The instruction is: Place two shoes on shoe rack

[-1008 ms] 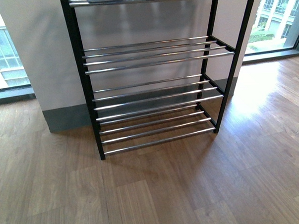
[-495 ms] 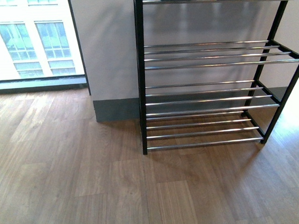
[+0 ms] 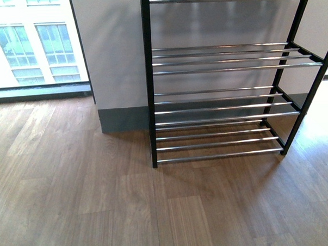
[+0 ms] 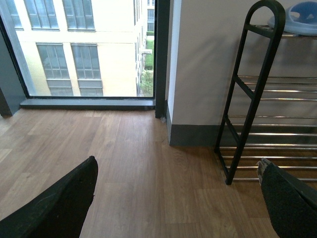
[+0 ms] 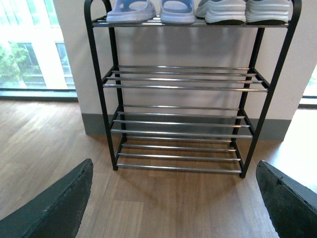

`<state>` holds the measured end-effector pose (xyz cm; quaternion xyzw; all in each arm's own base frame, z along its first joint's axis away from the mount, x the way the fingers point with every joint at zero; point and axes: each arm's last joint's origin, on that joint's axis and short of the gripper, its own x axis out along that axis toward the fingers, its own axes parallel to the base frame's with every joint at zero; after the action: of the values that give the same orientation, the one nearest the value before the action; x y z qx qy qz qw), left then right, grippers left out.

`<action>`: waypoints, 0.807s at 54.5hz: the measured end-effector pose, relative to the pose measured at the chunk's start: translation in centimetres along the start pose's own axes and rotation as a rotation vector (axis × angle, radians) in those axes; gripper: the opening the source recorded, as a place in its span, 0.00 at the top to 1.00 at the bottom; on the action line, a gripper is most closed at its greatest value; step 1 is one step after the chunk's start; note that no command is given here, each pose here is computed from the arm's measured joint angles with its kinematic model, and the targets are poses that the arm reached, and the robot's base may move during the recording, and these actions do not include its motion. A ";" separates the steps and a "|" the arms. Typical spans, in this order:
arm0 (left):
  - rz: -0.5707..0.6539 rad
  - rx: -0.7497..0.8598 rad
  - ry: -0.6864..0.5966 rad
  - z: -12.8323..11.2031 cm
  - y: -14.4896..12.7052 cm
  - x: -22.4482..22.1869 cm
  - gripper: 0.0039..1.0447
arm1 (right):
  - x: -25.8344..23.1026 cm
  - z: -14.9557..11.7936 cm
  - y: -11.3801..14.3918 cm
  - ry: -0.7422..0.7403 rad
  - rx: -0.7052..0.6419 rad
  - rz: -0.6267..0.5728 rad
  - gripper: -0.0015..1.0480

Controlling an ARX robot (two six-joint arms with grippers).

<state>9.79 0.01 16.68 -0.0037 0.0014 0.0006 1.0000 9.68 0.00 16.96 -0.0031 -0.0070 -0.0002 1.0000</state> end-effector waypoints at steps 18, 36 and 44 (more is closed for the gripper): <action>-0.001 0.000 0.000 0.0 0.0 0.0 0.09 | 0.0 0.0 0.0 0.000 0.000 0.000 0.09; -0.001 0.000 0.000 0.0 0.0 0.0 0.09 | 0.0 0.0 0.0 0.000 0.000 0.000 0.09; -0.002 0.000 0.000 0.0 0.0 0.0 0.09 | 0.0 0.0 0.0 0.000 0.000 -0.001 0.09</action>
<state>9.79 0.00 16.68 -0.0037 0.0014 -0.0002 1.0000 9.68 0.00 16.96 -0.0033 -0.0072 -0.0006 1.0000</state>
